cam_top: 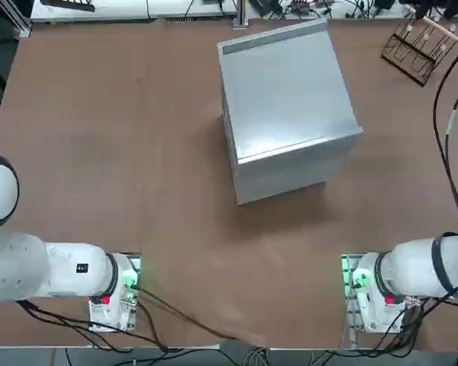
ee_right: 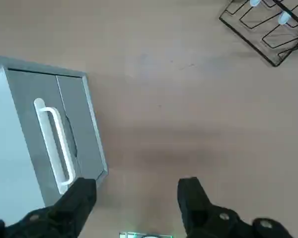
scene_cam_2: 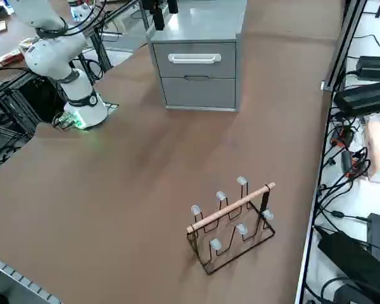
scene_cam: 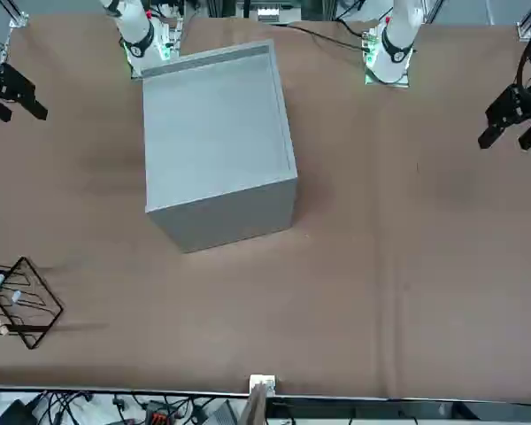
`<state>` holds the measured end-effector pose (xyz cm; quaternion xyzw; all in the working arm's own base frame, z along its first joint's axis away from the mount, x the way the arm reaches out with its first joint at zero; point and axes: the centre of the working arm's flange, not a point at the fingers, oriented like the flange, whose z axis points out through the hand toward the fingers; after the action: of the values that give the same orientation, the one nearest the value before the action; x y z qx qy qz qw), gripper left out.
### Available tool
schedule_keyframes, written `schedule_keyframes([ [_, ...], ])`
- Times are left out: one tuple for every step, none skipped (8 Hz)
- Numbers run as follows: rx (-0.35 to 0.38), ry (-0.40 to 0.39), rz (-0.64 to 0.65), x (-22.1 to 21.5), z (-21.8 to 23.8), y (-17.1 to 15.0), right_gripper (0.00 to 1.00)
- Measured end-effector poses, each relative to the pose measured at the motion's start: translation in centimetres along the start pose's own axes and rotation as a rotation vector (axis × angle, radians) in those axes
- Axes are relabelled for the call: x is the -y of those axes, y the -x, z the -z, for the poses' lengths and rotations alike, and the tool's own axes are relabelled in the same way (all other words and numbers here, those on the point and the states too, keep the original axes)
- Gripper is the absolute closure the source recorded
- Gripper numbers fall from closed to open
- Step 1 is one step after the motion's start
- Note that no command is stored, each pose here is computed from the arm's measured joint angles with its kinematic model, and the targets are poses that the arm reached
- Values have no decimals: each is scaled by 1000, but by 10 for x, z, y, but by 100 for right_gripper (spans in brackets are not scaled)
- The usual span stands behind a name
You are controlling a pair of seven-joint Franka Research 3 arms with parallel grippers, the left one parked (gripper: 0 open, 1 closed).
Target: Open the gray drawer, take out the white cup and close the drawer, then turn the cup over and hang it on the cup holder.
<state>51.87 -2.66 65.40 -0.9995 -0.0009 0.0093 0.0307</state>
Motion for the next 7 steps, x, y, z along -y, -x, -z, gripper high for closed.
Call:
schedule_keyframes([
  [-1, 2, -2, 0, 0, 0, 0],
  [-3, 2, -9, 0, 0, -1, 0],
  [-3, 3, -17, 0, -1, -4, 0],
  [1, 0, -23, 0, -6, -9, 0],
  [11, -25, -24, 3, -17, -17, 0],
  [21, -100, -29, 6, -33, -27, 0],
  [25, -183, -15, 0, -52, -36, 0],
])
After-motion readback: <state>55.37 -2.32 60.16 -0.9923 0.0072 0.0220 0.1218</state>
